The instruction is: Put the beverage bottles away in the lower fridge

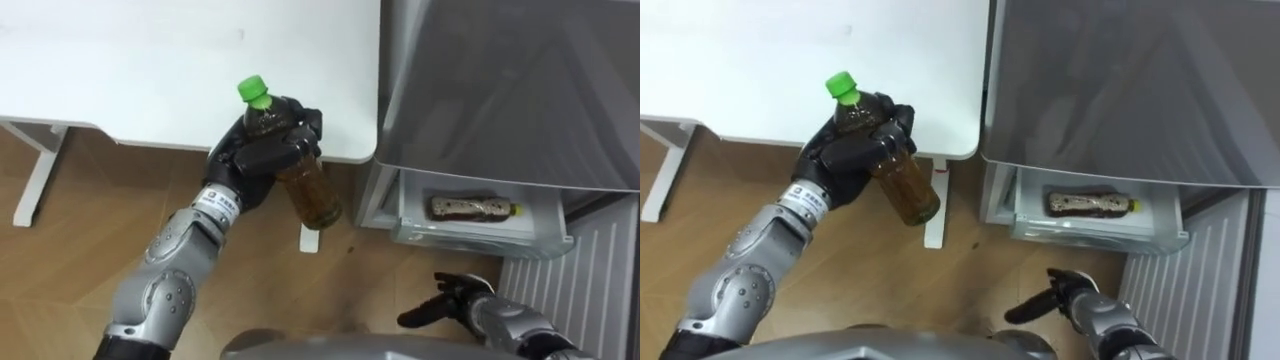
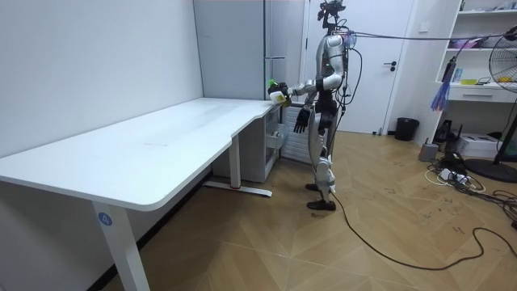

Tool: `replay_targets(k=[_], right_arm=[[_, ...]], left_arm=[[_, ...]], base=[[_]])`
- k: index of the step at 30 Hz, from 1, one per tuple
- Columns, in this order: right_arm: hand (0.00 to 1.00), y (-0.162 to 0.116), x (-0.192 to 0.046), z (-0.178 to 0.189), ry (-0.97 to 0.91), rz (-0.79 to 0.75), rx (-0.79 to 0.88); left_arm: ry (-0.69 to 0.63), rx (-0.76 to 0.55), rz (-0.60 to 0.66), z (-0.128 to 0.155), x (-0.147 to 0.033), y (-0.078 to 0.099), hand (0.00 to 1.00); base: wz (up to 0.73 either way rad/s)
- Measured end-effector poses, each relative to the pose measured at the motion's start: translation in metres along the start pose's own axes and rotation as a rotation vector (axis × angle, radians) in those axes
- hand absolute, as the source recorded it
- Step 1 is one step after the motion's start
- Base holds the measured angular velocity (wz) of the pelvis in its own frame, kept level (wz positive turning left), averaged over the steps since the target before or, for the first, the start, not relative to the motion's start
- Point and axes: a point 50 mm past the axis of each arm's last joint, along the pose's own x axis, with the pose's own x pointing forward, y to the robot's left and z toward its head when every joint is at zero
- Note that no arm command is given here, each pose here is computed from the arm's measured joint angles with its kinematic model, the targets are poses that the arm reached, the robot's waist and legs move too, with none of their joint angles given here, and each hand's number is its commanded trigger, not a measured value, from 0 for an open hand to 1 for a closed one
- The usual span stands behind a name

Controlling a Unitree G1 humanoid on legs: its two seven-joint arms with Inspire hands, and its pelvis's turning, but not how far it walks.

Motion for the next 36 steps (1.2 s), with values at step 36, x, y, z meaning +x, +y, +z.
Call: replay_targets(k=[36], right_arm=[[0.0, 0.045, -0.049, 0.087, -0.473, 0.555, -0.182]], left_arm=[[0.161, 0.086, -0.042, -0.029, -0.011, 0.003, 1.0]], base=[[0.0]])
